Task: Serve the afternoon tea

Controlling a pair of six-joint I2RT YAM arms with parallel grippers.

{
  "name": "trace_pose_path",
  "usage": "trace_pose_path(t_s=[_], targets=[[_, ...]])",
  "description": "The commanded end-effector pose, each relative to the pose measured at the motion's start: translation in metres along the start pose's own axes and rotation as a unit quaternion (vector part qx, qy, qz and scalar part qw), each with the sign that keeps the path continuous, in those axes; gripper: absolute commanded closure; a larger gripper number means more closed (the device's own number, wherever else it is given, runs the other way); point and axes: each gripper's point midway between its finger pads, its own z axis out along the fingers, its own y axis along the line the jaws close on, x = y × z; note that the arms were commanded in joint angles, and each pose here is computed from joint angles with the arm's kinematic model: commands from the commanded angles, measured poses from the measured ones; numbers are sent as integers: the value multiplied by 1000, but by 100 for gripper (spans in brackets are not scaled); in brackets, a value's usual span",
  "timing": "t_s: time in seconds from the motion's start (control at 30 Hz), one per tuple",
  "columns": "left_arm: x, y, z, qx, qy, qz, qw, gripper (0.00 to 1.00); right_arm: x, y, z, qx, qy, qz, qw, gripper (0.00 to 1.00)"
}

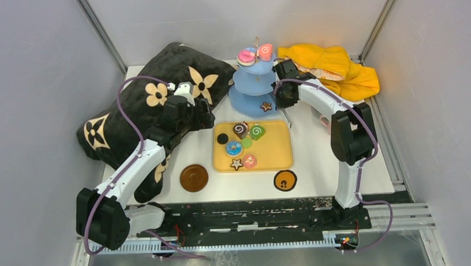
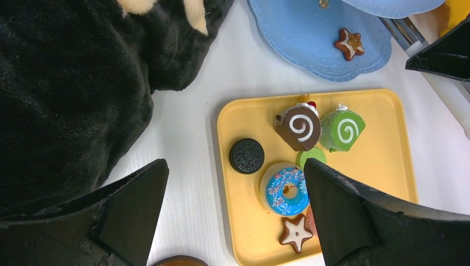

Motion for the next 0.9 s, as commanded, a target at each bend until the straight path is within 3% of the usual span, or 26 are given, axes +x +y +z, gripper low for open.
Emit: trace_pose_path(t_s=[0.0, 0.2, 0.57, 0.87], targets=[[-13, -2, -6, 0, -22, -24, 999, 1, -36, 10, -3, -22, -48, -13, 999, 98], [-12, -1, -4, -2, -19, -23, 1000, 1, -27, 9, 6, -23, -37, -14, 999, 93], [-13, -4, -3, 3, -19, -24, 1000, 1, -14, 10, 6, -29, -32, -13, 999, 62], [-14, -6, -4, 7, -19, -24, 1000, 1, -11, 9, -5, -30, -39, -9, 999, 55]])
